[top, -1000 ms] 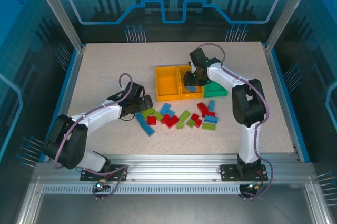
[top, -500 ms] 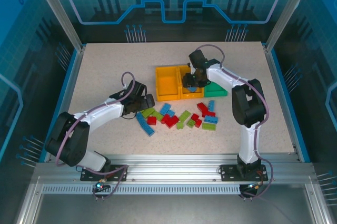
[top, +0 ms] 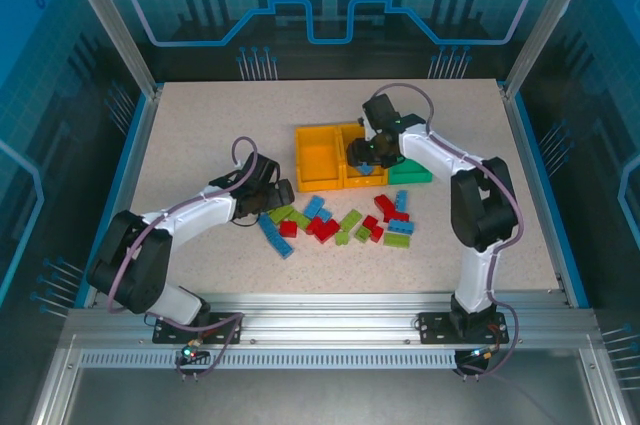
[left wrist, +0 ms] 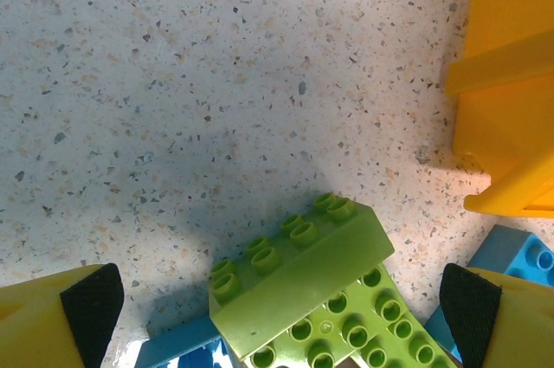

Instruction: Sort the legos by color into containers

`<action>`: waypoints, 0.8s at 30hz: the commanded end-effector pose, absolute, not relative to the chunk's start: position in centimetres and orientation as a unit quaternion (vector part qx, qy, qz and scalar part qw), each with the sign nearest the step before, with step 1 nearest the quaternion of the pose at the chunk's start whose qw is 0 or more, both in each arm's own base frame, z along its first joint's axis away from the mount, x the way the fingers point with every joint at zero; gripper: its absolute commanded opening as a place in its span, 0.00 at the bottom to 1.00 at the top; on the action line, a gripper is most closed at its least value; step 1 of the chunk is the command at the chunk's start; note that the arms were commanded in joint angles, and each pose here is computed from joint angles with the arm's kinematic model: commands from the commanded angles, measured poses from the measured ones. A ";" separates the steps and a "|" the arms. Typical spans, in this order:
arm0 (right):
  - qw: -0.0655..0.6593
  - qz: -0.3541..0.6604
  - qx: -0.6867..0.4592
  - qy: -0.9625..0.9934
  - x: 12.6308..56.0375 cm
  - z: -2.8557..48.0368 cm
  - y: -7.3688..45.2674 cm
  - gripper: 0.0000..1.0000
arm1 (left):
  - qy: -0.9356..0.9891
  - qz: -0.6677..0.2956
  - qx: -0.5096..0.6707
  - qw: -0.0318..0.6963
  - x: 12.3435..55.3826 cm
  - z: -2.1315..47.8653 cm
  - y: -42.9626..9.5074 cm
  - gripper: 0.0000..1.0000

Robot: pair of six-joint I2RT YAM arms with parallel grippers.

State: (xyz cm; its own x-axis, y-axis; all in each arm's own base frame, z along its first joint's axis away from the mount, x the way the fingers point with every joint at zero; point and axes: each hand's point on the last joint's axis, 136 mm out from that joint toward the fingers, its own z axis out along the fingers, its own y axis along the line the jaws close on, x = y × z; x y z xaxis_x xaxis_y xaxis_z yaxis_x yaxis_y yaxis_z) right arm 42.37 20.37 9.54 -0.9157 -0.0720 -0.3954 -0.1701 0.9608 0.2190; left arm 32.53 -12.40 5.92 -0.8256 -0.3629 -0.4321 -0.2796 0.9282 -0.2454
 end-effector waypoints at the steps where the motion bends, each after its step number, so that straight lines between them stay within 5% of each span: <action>1: 0.216 0.128 -0.080 0.965 41.6 11.2 20.7 0.62 | 0.954 -0.083 -0.161 0.238 32.6 6.1 -12.7 0.98; 24: 0.195 0.149 -0.323 0.914 27.5 10.1 27.0 0.84 | 0.954 -0.065 -0.163 0.244 31.8 6.0 -11.7 0.99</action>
State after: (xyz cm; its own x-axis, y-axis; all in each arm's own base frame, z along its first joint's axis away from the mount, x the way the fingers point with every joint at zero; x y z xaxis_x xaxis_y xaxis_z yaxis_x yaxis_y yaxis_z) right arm 28.32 26.85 9.92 -0.7378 -0.5077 -0.4450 -0.6188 0.7721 0.1450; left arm 32.59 -12.22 5.95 -0.8226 -0.3610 -0.4393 -0.2814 0.9298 -0.2372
